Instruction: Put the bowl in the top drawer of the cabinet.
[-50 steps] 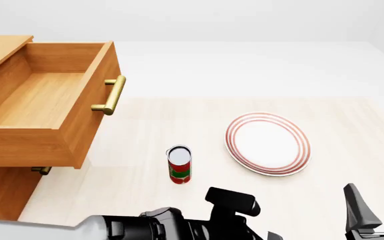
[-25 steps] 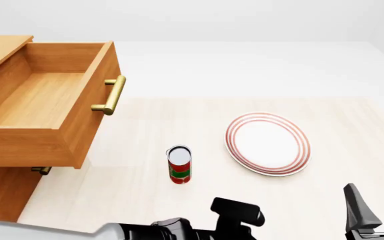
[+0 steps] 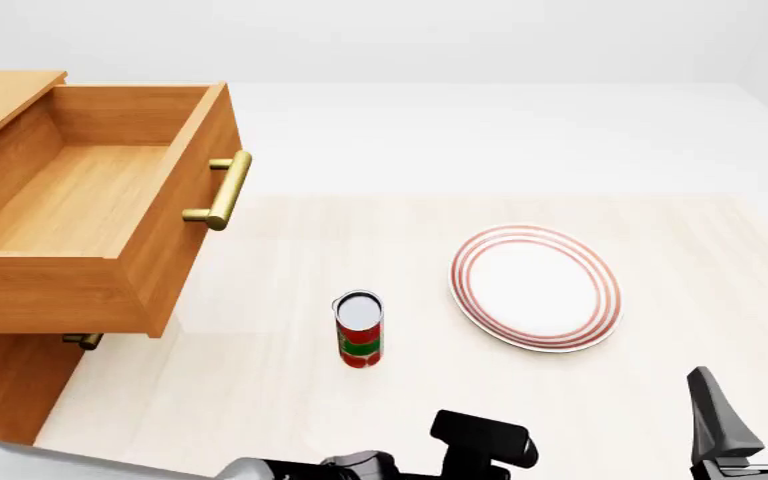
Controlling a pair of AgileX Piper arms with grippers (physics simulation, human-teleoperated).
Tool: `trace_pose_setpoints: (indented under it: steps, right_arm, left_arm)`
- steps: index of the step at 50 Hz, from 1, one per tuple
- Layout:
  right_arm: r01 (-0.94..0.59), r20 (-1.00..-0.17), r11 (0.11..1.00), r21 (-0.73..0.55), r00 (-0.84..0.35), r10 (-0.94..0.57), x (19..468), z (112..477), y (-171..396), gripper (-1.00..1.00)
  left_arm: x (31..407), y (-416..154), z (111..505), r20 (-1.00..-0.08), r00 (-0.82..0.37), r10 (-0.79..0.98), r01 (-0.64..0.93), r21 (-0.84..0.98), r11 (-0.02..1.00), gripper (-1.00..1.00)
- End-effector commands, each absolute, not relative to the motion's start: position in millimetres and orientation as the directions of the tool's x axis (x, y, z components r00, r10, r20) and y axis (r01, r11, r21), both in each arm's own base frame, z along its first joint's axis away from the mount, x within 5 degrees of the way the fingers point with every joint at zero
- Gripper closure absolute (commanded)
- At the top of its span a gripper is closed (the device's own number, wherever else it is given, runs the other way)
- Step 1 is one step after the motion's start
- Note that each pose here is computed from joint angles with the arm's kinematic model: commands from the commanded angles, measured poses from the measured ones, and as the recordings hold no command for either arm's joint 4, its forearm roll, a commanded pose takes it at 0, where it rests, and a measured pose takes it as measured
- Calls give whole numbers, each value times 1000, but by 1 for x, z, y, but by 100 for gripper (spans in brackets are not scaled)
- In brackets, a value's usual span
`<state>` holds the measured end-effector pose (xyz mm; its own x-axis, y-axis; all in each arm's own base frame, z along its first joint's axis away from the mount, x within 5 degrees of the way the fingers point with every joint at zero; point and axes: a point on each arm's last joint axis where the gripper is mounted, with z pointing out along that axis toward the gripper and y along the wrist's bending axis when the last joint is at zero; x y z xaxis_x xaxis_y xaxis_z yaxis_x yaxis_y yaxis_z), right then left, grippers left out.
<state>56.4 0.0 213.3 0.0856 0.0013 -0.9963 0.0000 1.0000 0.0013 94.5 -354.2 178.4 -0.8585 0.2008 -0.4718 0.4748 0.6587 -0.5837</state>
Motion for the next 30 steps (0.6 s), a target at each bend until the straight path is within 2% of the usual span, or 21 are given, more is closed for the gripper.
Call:
trace_pose_setpoints:
  steps: [1,30]
  right_arm:
    - [0,-996,1000,1,86,1,56,213,0,-100]
    - [0,-996,1000,1,85,1,56,213,0,-100]
  left_arm:
    - [93,-358,171,-463,-862,207,472,-582,662,-100]
    - [95,-369,156,-449,-869,206,459,-580,673,-100]
